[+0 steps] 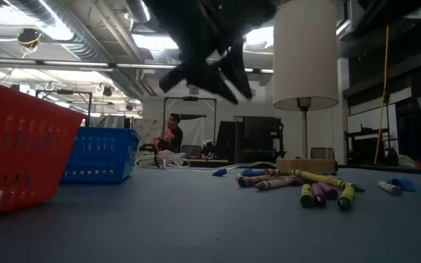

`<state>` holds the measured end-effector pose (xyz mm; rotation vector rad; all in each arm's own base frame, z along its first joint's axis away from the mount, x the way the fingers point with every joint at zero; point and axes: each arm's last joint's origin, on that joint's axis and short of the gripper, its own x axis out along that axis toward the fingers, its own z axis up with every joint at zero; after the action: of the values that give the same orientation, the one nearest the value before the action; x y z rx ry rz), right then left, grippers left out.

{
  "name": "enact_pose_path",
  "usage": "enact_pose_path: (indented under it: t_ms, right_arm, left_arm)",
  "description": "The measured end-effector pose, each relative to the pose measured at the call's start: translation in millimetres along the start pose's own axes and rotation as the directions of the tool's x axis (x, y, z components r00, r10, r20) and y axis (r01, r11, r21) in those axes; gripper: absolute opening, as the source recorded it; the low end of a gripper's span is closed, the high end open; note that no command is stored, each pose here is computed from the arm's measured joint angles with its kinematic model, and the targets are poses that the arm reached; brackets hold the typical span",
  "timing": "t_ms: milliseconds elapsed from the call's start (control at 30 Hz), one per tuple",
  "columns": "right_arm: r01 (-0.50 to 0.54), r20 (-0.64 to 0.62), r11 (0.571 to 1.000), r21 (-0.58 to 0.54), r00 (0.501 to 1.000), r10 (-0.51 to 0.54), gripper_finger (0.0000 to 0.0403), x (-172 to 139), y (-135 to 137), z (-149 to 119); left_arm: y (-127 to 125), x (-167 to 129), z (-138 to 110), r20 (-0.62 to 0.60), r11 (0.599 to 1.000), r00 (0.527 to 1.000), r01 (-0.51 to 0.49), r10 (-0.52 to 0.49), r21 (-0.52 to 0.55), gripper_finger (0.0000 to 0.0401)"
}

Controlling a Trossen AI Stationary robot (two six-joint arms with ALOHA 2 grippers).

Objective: Sort crayons
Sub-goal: Put the green crayon into the blue green bin

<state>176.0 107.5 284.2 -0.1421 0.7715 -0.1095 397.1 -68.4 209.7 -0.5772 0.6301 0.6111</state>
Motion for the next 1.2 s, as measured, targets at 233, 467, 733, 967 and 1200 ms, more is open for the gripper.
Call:
enact_pose_path:
  t_ms: [233, 467, 733, 967, 1200]
  right_arm:
    - [0.012, -0.027, 1.0, 0.023, 1.0, -0.012, 0.0138, 15.4, -1.0, -25.5]
    - [0.001, -0.005, 0.999, 0.038, 1.0, -0.001, 0.0138, 20.9, 1.3, -29.1]
    - [-0.021, 0.022, 0.998, 0.055, 1.0, 0.02, 0.0138, 20.9, 2.9, -25.9]
    - [-0.022, 0.023, 0.998, 0.055, 1.0, 0.021, 0.0138, 20.8, 3.0, -25.7]
    - [-0.023, 0.025, 0.998, 0.056, 0.999, 0.021, 0.0138, 20.8, 3.1, -25.5]
  left_arm:
    - [9.8, 36.4, -12.4, -0.033, 0.998, 0.997, -0.065, 0.065, 0.001, 0.0092]
    - [13.8, 58.9, -28.4, -0.061, 0.995, 0.993, -0.098, 0.096, -0.019, 0.0092]
    - [17.7, 75.6, -41.8, -0.08, 0.992, 0.989, -0.124, 0.122, -0.016, 0.0092]
    - [21.0, 80.6, -43.5, -0.089, 0.99, 0.987, -0.138, 0.135, -0.031, 0.0092]
    - [26.5, 81.8, -41.9, -0.128, 0.987, 0.98, -0.16, 0.156, -0.023, 0.0091]
